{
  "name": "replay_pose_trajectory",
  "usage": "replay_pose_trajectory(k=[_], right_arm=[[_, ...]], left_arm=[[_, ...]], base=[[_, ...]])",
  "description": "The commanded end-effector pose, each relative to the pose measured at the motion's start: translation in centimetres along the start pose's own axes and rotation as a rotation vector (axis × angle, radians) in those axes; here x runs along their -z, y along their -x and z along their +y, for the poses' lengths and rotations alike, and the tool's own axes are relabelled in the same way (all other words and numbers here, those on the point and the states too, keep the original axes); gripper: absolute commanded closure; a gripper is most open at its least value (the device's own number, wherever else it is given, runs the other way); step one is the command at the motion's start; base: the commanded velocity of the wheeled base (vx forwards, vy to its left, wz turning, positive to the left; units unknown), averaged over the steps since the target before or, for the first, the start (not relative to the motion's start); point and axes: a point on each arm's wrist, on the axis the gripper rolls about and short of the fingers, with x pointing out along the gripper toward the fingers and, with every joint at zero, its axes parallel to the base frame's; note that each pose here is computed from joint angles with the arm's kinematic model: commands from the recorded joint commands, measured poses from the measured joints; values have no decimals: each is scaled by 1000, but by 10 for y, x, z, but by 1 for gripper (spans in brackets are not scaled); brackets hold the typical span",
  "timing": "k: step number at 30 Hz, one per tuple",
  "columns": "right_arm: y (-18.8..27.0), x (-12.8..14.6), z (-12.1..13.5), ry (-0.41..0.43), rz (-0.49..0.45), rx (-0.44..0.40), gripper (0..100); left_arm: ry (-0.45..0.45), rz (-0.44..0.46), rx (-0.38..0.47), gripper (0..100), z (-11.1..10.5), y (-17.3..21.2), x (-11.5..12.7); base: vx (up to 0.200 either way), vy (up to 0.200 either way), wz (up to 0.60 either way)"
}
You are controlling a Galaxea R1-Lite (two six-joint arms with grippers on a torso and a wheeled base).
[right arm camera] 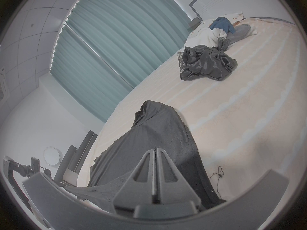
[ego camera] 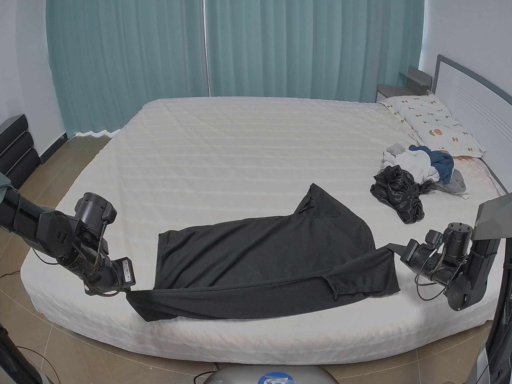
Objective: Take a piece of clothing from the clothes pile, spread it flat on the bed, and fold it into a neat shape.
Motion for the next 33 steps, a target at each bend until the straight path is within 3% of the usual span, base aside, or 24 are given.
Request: replay_pose_trajectory(k=[1,20,33], right_arm=[[17,-12,13,18,-30,-45,100],[67,-26,18,50,46,-212,100],[66,-20,13,44,73,-199,100]], left_arm=[[9,15,-14,100,4,-5,-2],[-45,63,-9,100,13,-11,1],[-79,139,21,100,14,-7,5]], base=[[0,0,0],[0,0,0],[0,0,0]])
